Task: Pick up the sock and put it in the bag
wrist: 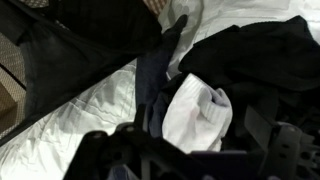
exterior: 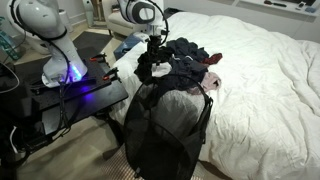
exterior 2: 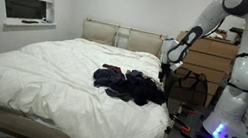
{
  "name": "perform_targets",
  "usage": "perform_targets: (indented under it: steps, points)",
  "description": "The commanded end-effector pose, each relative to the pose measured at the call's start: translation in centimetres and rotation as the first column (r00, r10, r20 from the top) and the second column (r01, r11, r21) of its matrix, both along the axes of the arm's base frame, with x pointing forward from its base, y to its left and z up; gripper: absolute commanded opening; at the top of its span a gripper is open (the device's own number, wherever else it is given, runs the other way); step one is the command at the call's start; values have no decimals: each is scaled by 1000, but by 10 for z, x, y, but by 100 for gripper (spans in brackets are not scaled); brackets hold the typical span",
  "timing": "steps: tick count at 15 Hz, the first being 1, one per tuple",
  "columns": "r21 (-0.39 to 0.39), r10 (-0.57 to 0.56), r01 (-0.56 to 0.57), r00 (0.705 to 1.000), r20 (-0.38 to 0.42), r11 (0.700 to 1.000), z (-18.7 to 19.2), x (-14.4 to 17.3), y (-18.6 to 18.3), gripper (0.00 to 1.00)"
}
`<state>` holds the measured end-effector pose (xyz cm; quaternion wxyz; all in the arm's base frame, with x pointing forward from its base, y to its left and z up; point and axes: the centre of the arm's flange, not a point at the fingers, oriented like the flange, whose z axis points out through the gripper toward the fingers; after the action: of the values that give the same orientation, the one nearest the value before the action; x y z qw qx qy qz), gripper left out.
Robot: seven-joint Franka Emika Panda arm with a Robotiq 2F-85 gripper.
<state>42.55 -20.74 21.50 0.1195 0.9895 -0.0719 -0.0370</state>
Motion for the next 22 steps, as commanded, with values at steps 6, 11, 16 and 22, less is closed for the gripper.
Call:
perform_targets:
  steps: [6, 11, 16, 22]
  points:
    - [-105, 18, -15, 999, 35, 994, -32, 28, 2, 100]
    - [-106, 18, -16, 1000, 18, 994, -39, 31, 5, 58]
    - [-107, 11, -11, 1000, 1, 994, -40, 33, 2, 20]
    - [-98, 0, -1, 1000, -17, 995, -27, 27, 3, 0]
